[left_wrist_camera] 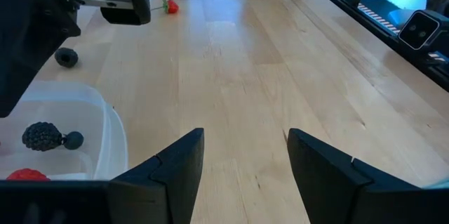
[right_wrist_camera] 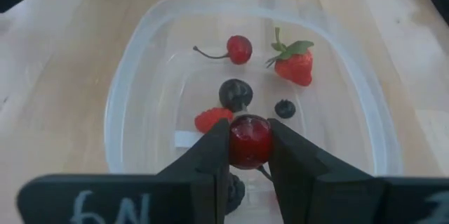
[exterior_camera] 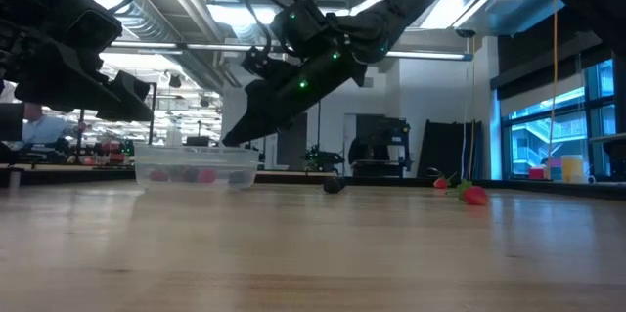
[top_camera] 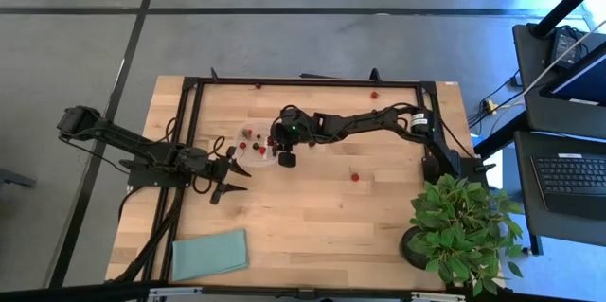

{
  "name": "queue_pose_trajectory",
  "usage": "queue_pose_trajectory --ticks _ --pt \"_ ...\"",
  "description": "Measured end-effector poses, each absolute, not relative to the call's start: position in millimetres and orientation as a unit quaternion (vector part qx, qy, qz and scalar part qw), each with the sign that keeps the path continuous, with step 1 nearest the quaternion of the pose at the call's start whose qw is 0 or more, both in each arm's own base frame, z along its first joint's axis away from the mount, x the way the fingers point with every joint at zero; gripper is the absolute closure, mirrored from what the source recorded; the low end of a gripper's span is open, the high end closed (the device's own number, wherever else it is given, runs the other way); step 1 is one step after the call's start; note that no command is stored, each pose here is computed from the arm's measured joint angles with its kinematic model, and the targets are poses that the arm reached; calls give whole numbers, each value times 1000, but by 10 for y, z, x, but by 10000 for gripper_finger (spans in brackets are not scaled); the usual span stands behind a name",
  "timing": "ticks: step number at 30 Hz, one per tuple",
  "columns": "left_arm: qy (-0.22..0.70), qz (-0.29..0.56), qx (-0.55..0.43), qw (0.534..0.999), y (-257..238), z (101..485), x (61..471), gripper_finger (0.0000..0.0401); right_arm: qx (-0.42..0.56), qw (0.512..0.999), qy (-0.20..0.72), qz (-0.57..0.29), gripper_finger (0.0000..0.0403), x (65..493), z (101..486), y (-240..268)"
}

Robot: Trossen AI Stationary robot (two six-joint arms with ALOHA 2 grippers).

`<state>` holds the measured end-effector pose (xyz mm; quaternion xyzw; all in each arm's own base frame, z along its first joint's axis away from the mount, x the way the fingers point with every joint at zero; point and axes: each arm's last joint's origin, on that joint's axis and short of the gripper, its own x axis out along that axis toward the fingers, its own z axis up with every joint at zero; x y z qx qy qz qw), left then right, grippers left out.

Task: Pick and placing Produce into tupperware
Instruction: Put the bottom red cherry into the transparent container, then adjust the transparent container

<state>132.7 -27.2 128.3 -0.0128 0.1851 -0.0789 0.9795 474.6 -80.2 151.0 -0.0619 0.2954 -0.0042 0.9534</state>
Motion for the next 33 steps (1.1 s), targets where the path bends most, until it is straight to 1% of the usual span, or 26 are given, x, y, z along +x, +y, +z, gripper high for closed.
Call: queue_pose_trajectory --ticks 8,18,25,30,33 --pt "185 -79 -13 979 -272 1282 1328 202 -62 953 296 -4 312 4746 1509 -802" --pt "185 -79 -13 979 -272 1283 1327 202 -63 953 296 -4 257 4746 1509 -804" --pt "185 -79 -13 979 -272 1283 1327 202 -64 953 297 -4 238 4744 1509 -804" --pt "186 -79 -15 979 -272 1282 1327 202 -61 946 318 -3 238 4716 1491 -805" --pt "185 -78 -15 979 -272 1282 1327 202 -72 928 364 8 238 4635 1487 -792"
